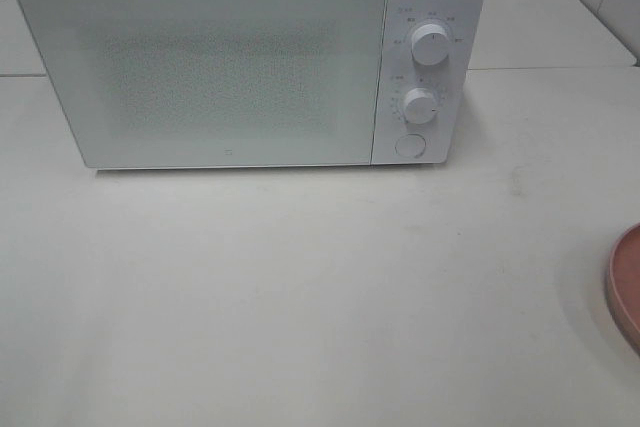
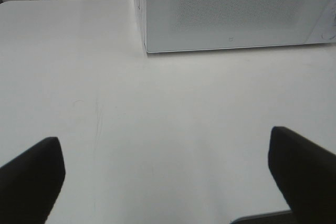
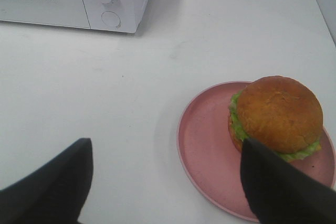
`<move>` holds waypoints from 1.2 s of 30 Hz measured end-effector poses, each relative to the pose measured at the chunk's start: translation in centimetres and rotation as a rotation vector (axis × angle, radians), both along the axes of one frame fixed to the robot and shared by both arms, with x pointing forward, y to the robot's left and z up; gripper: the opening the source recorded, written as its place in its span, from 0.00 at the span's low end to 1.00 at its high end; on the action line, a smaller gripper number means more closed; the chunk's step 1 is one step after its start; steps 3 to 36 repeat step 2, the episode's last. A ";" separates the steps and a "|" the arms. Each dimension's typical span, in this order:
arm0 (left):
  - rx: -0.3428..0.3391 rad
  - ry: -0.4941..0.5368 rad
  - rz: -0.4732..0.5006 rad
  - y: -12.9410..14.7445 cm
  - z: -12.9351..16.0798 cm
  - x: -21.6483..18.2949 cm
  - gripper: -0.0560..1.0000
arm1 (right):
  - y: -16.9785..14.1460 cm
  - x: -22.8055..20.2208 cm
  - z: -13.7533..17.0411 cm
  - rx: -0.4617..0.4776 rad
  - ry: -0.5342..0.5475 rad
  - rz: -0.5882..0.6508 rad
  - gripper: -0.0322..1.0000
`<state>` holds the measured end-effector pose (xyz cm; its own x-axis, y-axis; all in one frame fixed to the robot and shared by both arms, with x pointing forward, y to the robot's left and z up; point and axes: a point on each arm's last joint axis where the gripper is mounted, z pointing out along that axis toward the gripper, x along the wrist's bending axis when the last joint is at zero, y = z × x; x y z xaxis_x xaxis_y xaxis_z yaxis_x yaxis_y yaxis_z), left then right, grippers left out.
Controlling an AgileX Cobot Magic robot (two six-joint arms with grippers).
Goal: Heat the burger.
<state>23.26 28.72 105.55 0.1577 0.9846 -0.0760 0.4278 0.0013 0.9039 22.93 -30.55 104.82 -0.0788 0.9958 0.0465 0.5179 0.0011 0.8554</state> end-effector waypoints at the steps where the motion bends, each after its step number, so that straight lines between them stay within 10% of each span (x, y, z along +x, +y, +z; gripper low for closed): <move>1: 0.000 0.000 0.000 0.0 0.0 0.0 0.97 | 0.0 0.0 0.0 0.000 0.000 0.000 0.76; 36: 0.000 0.000 0.000 0.0 0.0 0.0 0.97 | 0.0 0.0 0.0 0.000 0.000 0.000 0.76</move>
